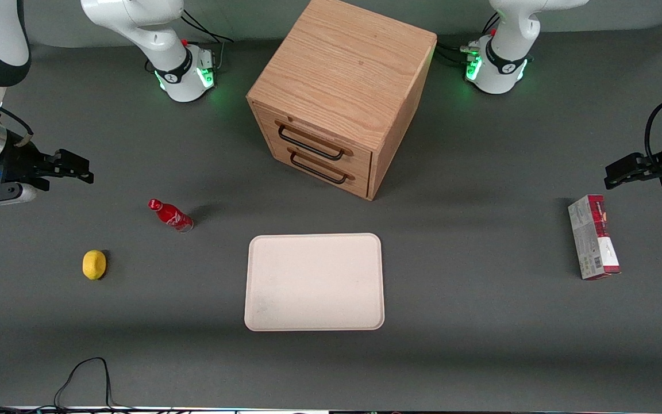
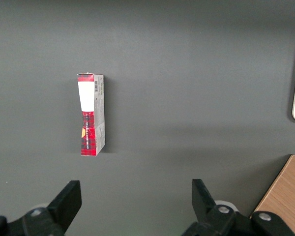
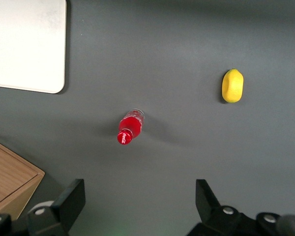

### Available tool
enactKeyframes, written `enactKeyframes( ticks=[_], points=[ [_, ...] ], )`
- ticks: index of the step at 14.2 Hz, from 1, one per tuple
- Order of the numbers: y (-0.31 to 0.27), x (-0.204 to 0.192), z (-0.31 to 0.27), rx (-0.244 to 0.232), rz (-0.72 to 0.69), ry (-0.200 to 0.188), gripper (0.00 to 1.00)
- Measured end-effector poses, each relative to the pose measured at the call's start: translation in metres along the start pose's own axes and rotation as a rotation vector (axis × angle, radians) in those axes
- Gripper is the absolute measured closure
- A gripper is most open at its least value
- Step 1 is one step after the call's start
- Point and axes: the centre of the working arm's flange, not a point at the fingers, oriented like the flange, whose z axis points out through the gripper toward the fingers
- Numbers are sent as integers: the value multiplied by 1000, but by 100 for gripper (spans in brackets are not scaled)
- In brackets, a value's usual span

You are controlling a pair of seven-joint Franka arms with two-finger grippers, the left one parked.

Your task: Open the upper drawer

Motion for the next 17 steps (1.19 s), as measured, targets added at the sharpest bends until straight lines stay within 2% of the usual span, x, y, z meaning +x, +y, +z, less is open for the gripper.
enactKeyframes(
  ticks=[7,9,11,17],
  points=[
    [-6,2,-9,-2,-1,6,0],
    [-7,2,-8,0,-3,-6,0],
    [-9,3,-1,10,-4,-43,0],
    [-21,27,17,24,-21,-69,0]
  ],
)
